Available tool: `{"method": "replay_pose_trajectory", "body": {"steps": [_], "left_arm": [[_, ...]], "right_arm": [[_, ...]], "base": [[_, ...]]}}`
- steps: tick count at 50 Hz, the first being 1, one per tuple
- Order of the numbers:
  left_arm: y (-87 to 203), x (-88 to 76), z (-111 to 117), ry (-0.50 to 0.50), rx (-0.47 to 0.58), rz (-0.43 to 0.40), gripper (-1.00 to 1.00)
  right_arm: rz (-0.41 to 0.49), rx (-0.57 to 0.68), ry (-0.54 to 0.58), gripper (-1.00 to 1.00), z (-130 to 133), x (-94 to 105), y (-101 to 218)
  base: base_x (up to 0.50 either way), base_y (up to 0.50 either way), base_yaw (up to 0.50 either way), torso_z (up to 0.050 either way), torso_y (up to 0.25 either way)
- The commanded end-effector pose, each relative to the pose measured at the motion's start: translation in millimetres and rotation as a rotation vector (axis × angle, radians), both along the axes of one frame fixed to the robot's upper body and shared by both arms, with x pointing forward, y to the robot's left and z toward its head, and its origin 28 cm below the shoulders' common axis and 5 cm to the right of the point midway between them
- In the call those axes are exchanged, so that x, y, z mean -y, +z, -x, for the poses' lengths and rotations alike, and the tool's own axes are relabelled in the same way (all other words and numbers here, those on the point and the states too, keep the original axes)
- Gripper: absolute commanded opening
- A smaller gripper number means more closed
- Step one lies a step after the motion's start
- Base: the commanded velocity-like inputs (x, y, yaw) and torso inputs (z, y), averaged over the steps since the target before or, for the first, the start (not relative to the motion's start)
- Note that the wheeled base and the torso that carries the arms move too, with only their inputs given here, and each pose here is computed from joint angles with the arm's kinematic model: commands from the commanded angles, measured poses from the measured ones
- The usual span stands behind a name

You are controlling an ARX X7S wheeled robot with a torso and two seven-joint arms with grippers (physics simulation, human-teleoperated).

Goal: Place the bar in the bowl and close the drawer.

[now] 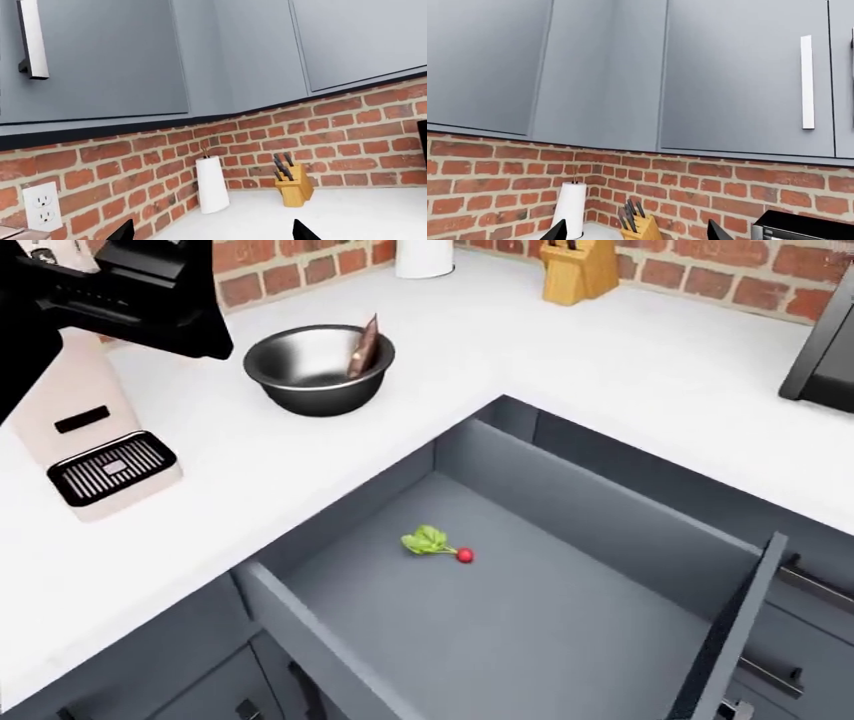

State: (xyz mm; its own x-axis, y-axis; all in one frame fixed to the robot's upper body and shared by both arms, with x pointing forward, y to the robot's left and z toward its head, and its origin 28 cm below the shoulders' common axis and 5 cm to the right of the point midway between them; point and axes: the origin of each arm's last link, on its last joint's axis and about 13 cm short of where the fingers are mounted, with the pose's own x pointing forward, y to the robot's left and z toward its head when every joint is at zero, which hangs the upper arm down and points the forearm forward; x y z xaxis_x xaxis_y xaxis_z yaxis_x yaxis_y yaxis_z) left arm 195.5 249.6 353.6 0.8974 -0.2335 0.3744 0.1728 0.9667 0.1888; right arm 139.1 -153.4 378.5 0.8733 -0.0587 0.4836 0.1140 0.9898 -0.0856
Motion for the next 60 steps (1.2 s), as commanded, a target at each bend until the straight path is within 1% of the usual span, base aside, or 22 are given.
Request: {"method": "replay_pose_trajectory", "body": {"steps": [1,9,13,26,31,39,43,53,60], "left_arm": [[6,4.4,0,-0.032,0.052,-0.009,1.00],[5,4.5,0,-0.031,0.050,-0.007,1.00],[5,4.3,0,-0.030,0.050,-0.007,1.00],[4,5.0,1,-0.030,0.046,-0.008,1.00],[3,5.2,1,-0.031,0.044,-0.008,1.00],[-1,4.7,0,-0.034,0.036,-0.005,1.00],[-3,4.0,-2,-0.034,0.031,-0.002,1.00],[-7,3.8,-4,-0.038,0.021,0.001,1.00],[-7,3.3,-4,-0.038,0.019,0.004,1.00]], "right_arm": [[0.011,0.031,0.031,1.00,2,-2.5,0],[0.011,0.033,0.026,1.00,2,-1.9,-1],[0.012,0.058,0.020,1.00,3,-1.8,-1],[-0.003,0.074,0.001,1.00,5,-0.7,-1],[-0.023,0.070,-0.044,1.00,6,2.7,-4],[-0.078,0.013,-0.139,1.00,16,10.7,-26],[-0.104,-0.018,-0.166,1.00,21,15.7,-42],[-0.145,-0.068,-0.226,1.00,30,27.3,-65],[-0.193,-0.115,-0.294,1.00,33,40.2,-85]], "base": [[0.34,-0.37,0.00,0.000,0.010],[0.30,-0.33,0.00,0.000,0.003],[0.00,0.00,0.00,0.000,0.003],[0.00,0.00,0.00,0.000,0.000],[0.00,0.00,0.00,0.000,0.000],[0.00,0.00,0.00,0.000,0.000],[0.00,0.00,0.00,0.000,0.000],[0.00,0.00,0.00,0.000,0.000],[0.00,0.00,0.00,0.000,0.000]]}}
